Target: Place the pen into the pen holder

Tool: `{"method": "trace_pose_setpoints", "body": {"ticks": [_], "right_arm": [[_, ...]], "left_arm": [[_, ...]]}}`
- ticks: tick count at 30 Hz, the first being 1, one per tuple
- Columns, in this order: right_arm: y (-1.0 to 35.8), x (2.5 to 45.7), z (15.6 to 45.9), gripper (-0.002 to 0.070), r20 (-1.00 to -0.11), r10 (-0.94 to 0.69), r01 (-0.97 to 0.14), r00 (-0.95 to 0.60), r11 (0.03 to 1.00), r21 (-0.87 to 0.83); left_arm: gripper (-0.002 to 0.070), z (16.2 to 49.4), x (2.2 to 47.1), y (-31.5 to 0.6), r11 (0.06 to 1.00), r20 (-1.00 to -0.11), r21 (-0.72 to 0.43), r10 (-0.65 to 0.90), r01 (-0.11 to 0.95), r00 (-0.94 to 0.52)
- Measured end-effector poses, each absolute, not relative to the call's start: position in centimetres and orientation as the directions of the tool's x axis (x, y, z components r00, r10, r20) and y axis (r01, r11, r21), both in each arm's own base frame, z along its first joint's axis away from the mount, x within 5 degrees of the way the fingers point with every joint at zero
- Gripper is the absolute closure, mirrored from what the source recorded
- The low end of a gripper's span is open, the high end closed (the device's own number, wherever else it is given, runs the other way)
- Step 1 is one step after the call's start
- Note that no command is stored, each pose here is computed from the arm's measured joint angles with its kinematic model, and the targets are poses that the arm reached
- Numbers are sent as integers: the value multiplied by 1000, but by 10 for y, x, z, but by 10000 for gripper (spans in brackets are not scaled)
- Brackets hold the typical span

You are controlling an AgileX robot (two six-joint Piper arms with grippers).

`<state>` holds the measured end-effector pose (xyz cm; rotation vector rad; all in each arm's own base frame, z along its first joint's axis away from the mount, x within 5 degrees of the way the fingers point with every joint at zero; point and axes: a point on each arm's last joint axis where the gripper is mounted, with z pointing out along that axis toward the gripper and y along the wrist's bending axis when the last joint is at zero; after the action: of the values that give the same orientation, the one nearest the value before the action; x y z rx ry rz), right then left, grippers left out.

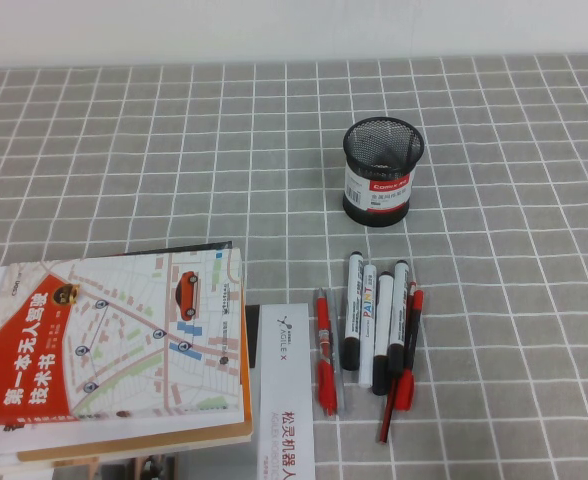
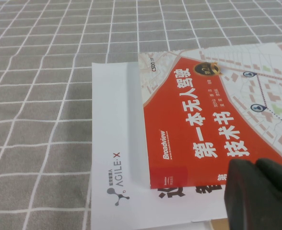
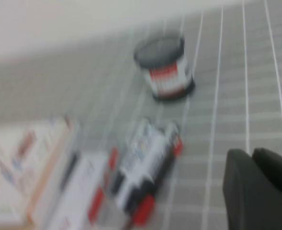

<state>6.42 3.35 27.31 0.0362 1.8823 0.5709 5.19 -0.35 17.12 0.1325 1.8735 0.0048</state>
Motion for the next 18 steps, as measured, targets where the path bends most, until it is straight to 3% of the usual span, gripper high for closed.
{"method": "trace_pose_setpoints", "body": {"ticks": [6,12,18], "right_arm": [[35,94,308,689,-809,69,-271,-584,923,274],[34,133,313,688,-608,-80,-283,-790,927,246],[36,170,310,689,-455,-136,-285,-880,917,278]], "left_arm": [[678,171,52,-3,994,-951,71,94,89,-296],[678,171,52,-4,994,-951,65,89,90,-296],[678,171,52,-3,994,-951,71,94,89,-296]]}}
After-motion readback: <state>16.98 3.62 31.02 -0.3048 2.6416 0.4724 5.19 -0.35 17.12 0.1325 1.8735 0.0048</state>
